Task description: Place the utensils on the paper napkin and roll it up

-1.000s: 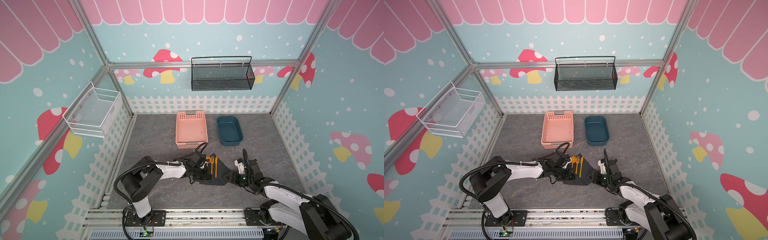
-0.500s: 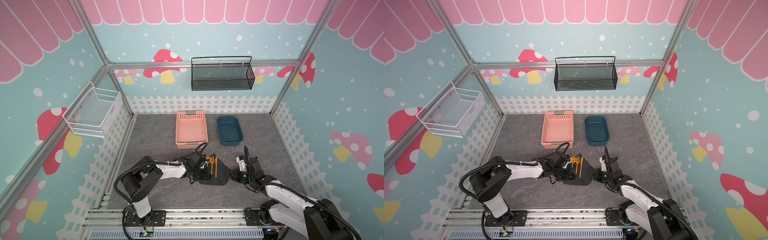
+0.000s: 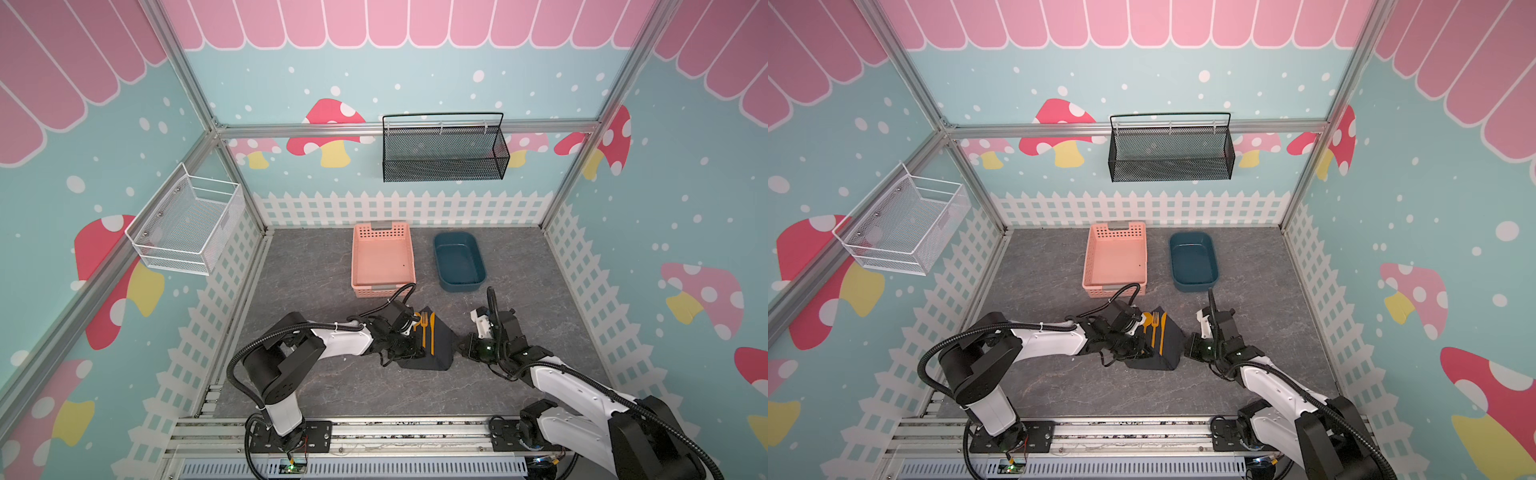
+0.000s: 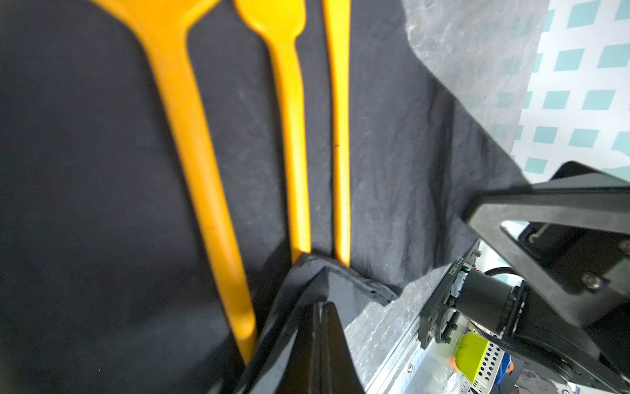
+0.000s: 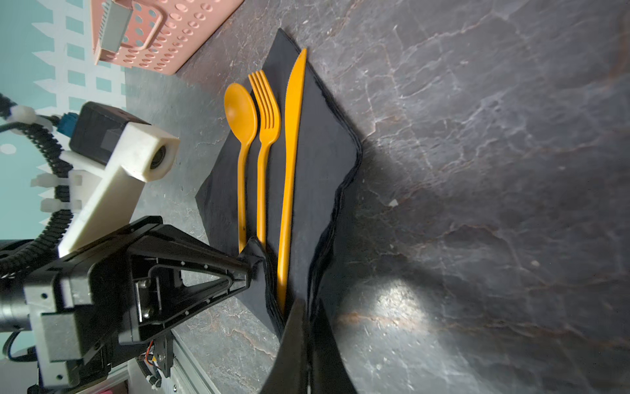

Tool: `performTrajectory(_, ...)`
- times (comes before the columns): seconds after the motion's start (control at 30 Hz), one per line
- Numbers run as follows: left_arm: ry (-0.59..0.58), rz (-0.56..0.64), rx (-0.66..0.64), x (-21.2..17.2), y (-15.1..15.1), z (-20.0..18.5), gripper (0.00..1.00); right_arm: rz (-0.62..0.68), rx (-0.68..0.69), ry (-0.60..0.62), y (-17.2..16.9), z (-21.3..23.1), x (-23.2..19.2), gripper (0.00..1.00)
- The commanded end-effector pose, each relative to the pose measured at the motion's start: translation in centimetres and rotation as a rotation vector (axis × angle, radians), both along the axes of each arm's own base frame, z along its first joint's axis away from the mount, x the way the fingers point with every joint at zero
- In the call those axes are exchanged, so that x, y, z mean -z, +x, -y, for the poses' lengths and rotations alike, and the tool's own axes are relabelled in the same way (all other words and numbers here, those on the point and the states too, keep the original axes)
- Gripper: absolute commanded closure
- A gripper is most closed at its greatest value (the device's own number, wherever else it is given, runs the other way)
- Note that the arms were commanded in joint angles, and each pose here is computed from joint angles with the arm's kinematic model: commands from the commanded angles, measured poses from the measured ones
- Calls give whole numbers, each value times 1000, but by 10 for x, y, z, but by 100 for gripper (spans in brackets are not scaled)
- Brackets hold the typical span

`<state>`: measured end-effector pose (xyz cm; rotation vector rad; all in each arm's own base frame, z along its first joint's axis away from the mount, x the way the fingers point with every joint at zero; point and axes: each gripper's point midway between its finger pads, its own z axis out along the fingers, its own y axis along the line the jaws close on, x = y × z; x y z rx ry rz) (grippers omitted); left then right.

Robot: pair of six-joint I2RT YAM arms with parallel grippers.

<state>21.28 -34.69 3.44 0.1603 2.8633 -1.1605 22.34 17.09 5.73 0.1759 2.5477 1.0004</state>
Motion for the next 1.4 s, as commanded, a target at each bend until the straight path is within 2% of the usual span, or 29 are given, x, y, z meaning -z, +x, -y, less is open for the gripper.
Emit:
performTrajectory(0.0, -47, 31, 8, -18, 5, 10, 97, 1, -6, 26, 4, -4, -8, 95)
performTrajectory(0.9, -22, -7, 2, 1, 2, 8, 97, 15, -76, 126, 12, -63, -36, 97)
performTrajectory(1.37, -27, 0, -1, 0, 2, 8, 98, -25, -99, 143, 13, -95, -23, 99)
